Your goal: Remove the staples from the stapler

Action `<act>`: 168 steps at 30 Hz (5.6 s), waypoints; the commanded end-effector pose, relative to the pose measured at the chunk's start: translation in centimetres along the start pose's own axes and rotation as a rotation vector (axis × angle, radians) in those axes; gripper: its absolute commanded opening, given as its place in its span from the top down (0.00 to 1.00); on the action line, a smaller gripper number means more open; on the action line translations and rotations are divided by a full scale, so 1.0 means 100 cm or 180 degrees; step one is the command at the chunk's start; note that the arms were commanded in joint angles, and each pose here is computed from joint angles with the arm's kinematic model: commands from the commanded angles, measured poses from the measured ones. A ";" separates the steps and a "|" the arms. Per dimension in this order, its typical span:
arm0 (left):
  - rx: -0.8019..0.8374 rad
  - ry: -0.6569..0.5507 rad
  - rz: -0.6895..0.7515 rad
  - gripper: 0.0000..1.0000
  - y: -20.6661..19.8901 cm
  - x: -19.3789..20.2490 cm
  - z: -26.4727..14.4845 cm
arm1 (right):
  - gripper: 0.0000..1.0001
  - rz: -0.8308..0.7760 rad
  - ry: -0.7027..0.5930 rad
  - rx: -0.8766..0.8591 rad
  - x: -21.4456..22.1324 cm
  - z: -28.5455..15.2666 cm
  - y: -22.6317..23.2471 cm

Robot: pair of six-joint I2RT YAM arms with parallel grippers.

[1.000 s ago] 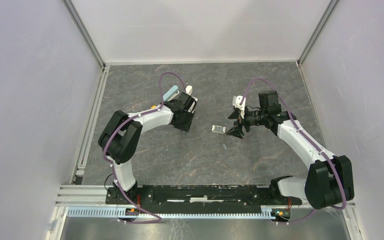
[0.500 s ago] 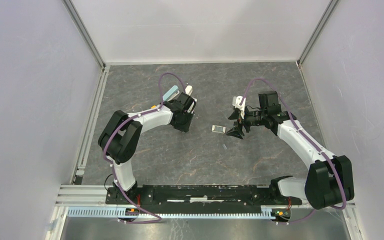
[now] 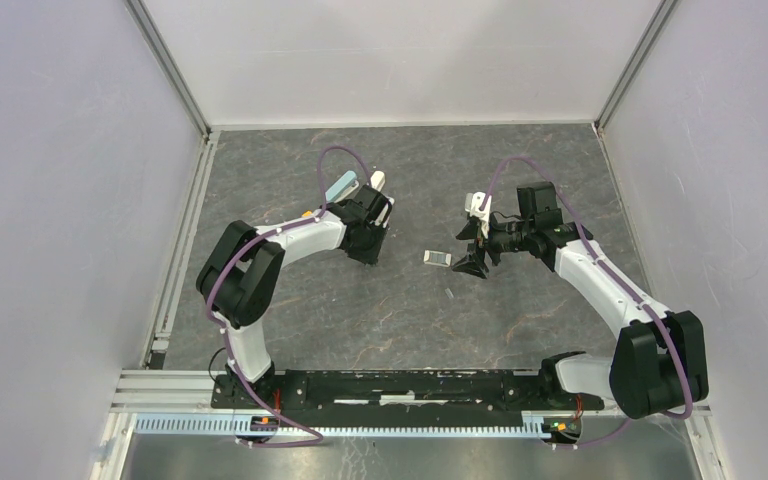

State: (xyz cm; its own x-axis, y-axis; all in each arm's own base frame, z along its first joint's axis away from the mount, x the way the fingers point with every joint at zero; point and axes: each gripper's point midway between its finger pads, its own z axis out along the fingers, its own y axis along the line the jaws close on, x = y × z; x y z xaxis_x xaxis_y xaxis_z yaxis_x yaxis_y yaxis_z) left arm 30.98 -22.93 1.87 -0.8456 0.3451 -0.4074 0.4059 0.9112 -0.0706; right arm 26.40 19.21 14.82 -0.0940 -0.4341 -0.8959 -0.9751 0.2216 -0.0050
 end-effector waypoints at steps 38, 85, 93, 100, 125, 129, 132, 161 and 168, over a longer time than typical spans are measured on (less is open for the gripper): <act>0.0472 -0.0355 -0.0045 0.81 -0.032 -0.010 -0.031 | 0.20 -0.0117 -0.0123 -0.0063 -0.014 -0.002 0.001; 0.3774 -0.2770 -0.0823 0.83 -0.161 -0.042 -0.210 | 0.28 0.1879 -0.1597 -0.1110 -0.072 0.018 0.084; 0.3769 -0.2775 -0.0801 0.82 -0.164 -0.039 -0.211 | 0.40 0.1875 -0.1612 -0.1072 -0.073 0.017 0.082; 0.3755 -0.2779 -0.0809 0.82 -0.166 -0.038 -0.209 | 0.51 0.1889 -0.1618 -0.1051 -0.072 0.017 0.080; 0.3755 -0.2739 -0.0796 0.81 -0.169 -0.033 -0.204 | 0.80 0.1857 -0.1622 -0.1045 -0.073 0.015 0.079; 0.3782 -0.2737 -0.0786 0.78 -0.170 -0.034 -0.205 | 0.85 0.1841 -0.1616 -0.1058 -0.074 0.015 0.080; 0.3794 -0.2734 -0.0787 0.66 -0.170 -0.033 -0.206 | 0.87 0.1836 -0.1611 -0.1059 -0.073 0.015 0.080; 0.3064 -0.2398 0.0642 0.21 -0.155 -0.022 -0.219 | 0.88 0.1043 -0.0990 -0.0909 -0.056 0.043 0.085; 0.3105 -0.2187 0.0656 0.28 -0.159 -0.015 -0.205 | 0.88 0.0989 -0.0950 -0.0951 -0.056 0.046 0.088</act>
State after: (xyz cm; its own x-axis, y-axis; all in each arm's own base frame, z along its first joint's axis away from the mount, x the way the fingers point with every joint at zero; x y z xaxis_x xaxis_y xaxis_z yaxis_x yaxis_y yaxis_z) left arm 18.77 -32.97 22.23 -0.5316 -0.0420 -0.8460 0.8189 0.2295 -0.5260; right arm 18.77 27.23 16.44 -0.4436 -0.1139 -0.8890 -0.8960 0.0351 0.4426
